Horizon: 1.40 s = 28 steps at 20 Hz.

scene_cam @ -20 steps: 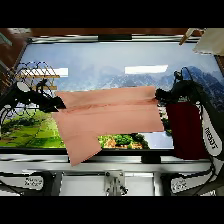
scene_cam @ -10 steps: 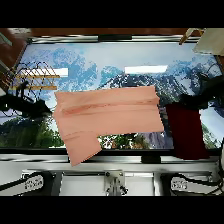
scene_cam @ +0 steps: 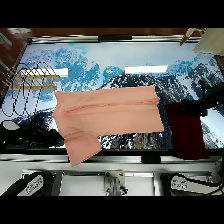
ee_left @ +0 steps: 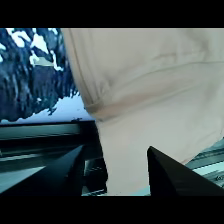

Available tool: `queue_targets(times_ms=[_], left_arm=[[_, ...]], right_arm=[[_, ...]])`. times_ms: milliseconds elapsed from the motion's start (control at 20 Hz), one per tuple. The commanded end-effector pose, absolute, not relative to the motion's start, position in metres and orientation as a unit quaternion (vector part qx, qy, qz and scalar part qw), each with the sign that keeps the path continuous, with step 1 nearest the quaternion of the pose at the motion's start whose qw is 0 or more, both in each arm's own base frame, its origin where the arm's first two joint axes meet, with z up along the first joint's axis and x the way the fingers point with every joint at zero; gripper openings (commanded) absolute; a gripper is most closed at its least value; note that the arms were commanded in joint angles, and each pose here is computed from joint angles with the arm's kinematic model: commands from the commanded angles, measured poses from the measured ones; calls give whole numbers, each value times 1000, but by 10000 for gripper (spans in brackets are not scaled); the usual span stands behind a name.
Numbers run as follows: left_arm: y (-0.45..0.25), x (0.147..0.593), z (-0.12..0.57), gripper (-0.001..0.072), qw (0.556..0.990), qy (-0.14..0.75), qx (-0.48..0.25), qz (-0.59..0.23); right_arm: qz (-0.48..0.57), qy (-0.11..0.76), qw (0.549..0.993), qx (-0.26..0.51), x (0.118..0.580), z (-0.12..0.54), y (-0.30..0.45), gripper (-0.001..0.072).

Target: Fold the shirts.

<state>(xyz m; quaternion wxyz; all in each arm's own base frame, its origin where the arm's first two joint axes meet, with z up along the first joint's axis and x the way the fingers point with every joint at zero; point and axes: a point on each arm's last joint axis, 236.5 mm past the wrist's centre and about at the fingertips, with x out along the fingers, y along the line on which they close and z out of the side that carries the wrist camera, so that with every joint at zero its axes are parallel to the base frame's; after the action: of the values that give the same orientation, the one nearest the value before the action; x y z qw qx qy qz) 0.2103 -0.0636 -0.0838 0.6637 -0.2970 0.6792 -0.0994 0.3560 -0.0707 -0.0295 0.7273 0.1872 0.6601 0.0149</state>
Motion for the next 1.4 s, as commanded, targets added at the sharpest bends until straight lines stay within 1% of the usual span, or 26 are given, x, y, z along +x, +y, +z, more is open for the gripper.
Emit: queue_targets(times_ms=[0, 200, 350, 400, 450, 500, 550, 600, 650, 800, 950, 1100, 1350], left_arm=[[-67, 204, -99, 474, 672, 674, -290, -99], [-76, 208, -103, 470, 679, 672, -274, -109], [-85, 206, -104, 453, 678, 677, -261, -120], [-86, 208, -104, 420, 681, 675, -262, -115], [-86, 211, -105, 366, 683, 671, -264, -112], [-87, 212, -104, 339, 684, 670, -267, -111], [-87, 212, -104, 195, 683, 670, -268, -111], [-87, 212, -104, 67, 683, 670, -268, -112], [-87, 211, -104, 28, 682, 671, -267, -114], [-89, 208, -103, 26, 679, 674, -264, -120], [-90, 206, -102, 27, 675, 677, -264, -124], [-90, 206, -102, 27, 676, 677, -264, -123], [-90, 206, -102, 27, 675, 677, -264, -123]], right_arm=[[20, 651, 733, 197, 361, -28, -67, 477], [19, 651, 733, 198, 361, -28, -67, 477], [18, 651, 732, 199, 361, -28, -67, 477], [18, 651, 732, 199, 361, -28, -67, 477], [16, 651, 732, 201, 361, -28, -67, 476], [17, 655, 728, 203, 359, -28, -66, 477], [19, 662, 721, 205, 354, -30, -64, 478], [24, 672, 710, 207, 346, -37, -60, 598], [38, 684, 697, 212, 336, -45, -52, 630], [88, 704, 655, 261, 306, -69, -13, 629], [92, 721, 629, 274, 283, -87, -2, 629], [87, 725, 624, 279, 276, -95, 1, 629], [88, 720, 629, 280, 283, -102, 6, 629]])
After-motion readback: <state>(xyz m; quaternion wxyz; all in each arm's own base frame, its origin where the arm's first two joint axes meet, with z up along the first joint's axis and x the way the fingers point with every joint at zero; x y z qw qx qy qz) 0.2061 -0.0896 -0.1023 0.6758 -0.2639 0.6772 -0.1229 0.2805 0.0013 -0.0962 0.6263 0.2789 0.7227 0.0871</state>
